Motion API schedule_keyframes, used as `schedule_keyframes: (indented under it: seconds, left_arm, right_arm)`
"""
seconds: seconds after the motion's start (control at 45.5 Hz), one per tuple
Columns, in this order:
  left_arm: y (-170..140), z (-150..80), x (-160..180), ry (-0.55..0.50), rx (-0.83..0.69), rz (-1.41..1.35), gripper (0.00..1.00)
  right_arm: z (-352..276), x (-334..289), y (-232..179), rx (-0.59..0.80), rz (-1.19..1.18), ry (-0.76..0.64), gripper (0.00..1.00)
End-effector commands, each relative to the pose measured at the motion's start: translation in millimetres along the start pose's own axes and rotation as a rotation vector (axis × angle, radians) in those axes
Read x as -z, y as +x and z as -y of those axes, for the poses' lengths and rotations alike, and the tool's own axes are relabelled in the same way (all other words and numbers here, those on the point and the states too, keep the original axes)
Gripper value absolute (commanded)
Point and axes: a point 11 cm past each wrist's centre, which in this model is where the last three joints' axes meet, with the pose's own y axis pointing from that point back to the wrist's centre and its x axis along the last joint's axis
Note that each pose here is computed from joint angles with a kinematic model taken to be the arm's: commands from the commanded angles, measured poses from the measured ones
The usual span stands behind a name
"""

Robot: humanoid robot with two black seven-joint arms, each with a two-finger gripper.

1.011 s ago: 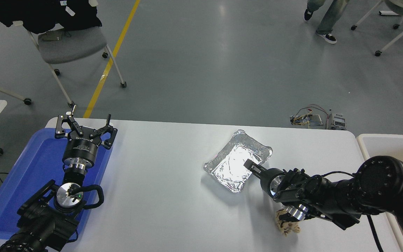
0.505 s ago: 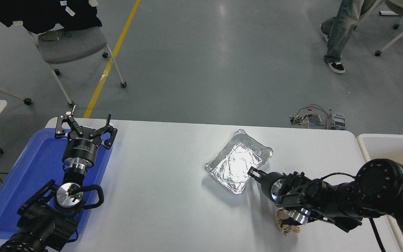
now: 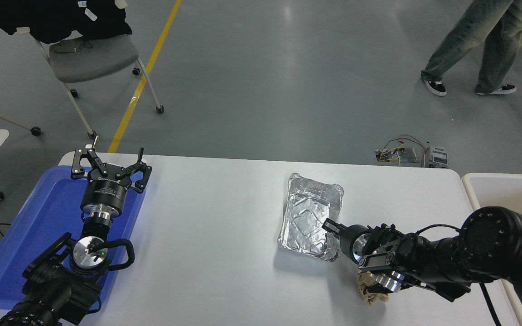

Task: Pick up foil plate and place in dustbin

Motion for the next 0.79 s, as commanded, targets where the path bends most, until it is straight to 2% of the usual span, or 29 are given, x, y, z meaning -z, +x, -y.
schedule_keyframes:
  seconds: [0.0, 0.308, 0.462, 0.769]
  left_arm:
    - [-0.1, 0.0, 0.6, 0.000, 0.000, -0.001, 1.00]
    - [0.1, 0.0, 0.0, 0.001, 0.000, 0.000, 1.00]
    - [0.1, 0.0, -0.2, 0.000, 0.000, 0.000, 1.00]
    - [0.1, 0.0, -0.2, 0.000, 0.000, 0.000, 1.00]
  right_arm:
    - [-0.5, 2.4, 3.2, -0.001, -0.008, 0.004, 0.00]
    - [-10.4, 23.3, 21.0, 0.015, -0.089, 0.028, 0.00]
    - [-25.1, 55.1, 40.9, 0.041, -0.148, 0.070, 0.00]
    - [-76.6, 63.0, 160.0, 0.057, -0.226, -0.002, 0.00]
